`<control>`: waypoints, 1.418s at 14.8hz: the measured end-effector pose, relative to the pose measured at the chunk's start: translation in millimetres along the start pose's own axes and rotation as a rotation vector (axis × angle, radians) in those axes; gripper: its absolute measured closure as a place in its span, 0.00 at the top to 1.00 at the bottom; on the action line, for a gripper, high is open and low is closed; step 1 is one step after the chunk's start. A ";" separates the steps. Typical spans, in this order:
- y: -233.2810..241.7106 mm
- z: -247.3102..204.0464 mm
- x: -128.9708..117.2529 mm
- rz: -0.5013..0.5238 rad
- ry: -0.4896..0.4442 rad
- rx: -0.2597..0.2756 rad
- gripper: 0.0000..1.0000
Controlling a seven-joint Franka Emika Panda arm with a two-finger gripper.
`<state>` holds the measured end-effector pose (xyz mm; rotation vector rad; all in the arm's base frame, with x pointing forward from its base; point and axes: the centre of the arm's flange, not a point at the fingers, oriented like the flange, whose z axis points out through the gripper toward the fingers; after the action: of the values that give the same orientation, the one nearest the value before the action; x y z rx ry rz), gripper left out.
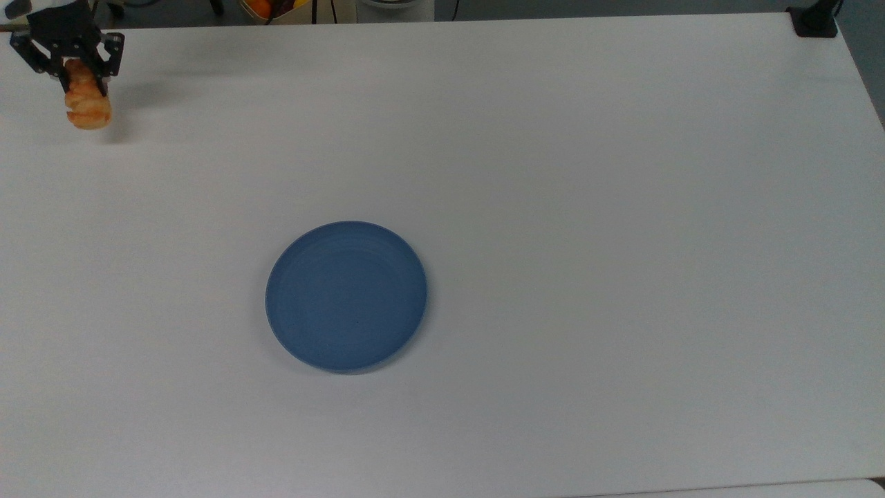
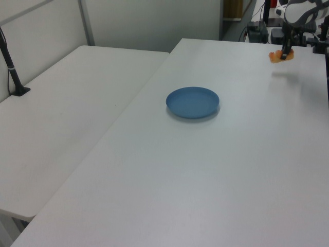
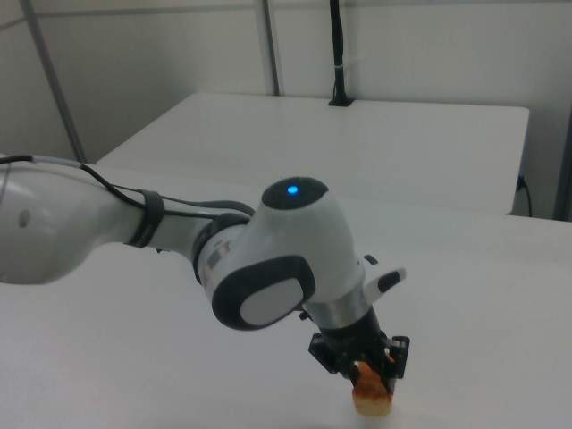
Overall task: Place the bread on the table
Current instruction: 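Lower the bread roll onto the bare table and open the gripper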
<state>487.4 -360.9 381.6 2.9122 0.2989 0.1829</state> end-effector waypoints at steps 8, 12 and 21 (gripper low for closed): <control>-8.0 53.3 -2.2 0.049 0.049 -0.055 0.46; -15.7 64.5 3.7 0.072 0.063 -0.038 0.46; -18.5 57.3 15.6 0.115 0.074 -0.007 1.00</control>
<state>507.3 -350.9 323.5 2.9212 0.1424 0.3100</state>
